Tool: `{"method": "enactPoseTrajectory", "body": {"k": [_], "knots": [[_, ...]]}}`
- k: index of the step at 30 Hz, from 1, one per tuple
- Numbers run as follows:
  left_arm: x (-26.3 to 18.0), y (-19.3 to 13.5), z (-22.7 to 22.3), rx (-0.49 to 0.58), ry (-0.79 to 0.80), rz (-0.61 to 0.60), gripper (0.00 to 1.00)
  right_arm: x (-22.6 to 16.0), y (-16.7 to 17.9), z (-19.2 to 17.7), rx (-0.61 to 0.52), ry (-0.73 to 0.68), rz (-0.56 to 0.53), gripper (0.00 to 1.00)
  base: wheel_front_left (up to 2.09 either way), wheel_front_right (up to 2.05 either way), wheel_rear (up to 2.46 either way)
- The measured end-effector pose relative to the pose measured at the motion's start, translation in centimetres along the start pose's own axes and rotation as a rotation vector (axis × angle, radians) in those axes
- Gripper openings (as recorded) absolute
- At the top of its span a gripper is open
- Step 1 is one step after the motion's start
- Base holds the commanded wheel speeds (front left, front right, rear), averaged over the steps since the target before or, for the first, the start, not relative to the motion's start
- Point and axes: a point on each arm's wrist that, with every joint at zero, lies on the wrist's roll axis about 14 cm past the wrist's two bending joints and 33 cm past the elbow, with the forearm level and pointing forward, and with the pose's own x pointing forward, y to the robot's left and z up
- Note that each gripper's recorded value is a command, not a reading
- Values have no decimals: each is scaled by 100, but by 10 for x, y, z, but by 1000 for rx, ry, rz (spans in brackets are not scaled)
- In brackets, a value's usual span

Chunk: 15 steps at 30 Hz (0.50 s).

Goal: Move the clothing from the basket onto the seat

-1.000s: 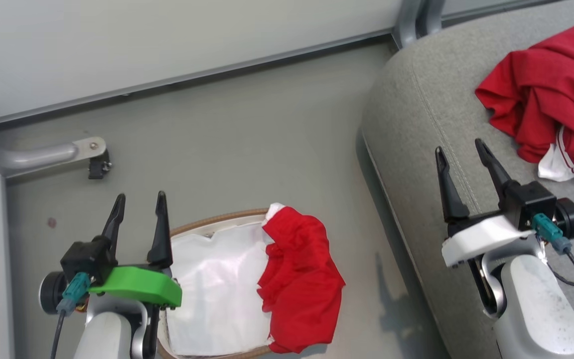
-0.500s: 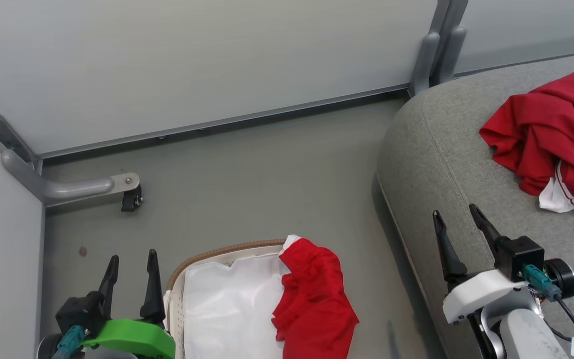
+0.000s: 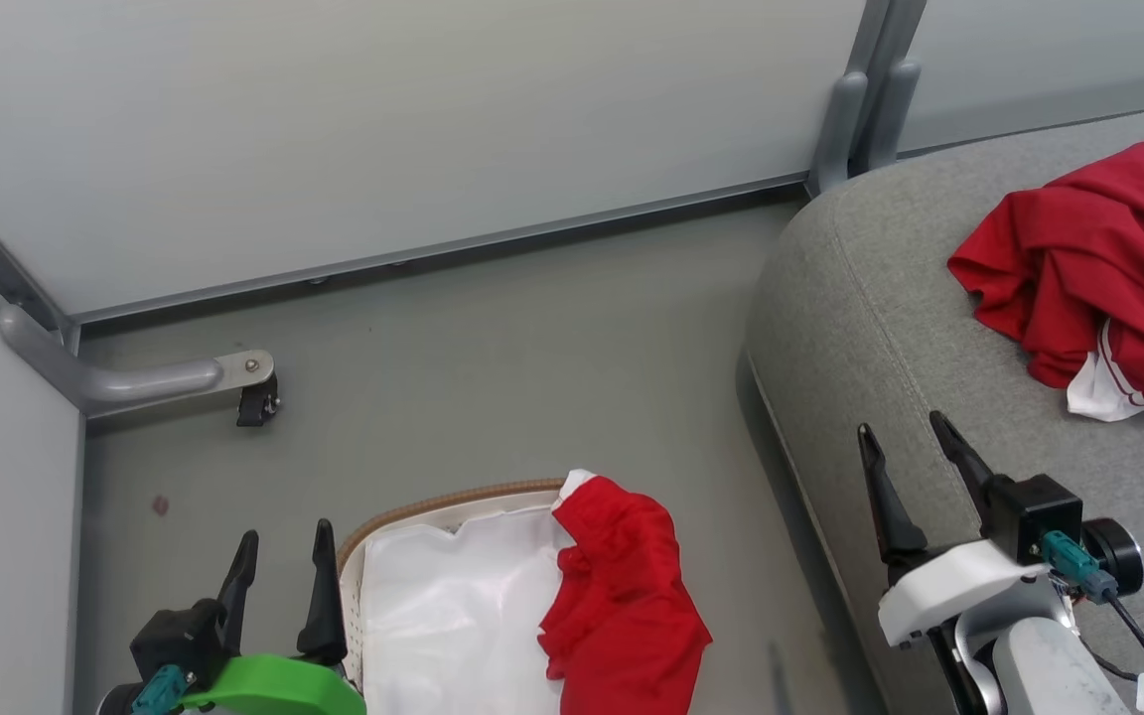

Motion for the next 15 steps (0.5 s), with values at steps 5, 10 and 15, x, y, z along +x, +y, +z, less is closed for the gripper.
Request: {"method": "enactPoseTrajectory", "body": {"k": [5,10,15], "knots": [[15,-10,-10,-20,34,-31,100,17,1,8,0,-29,8,100,0,0,0],[39,-25,-29,-53,92,-80,100,42,3,16,-4,-64,23,100,0,0,0],[67,-48,-55,-76,170,-156,100,67,3,18,1,-88,35,100,0,0,0]]}}
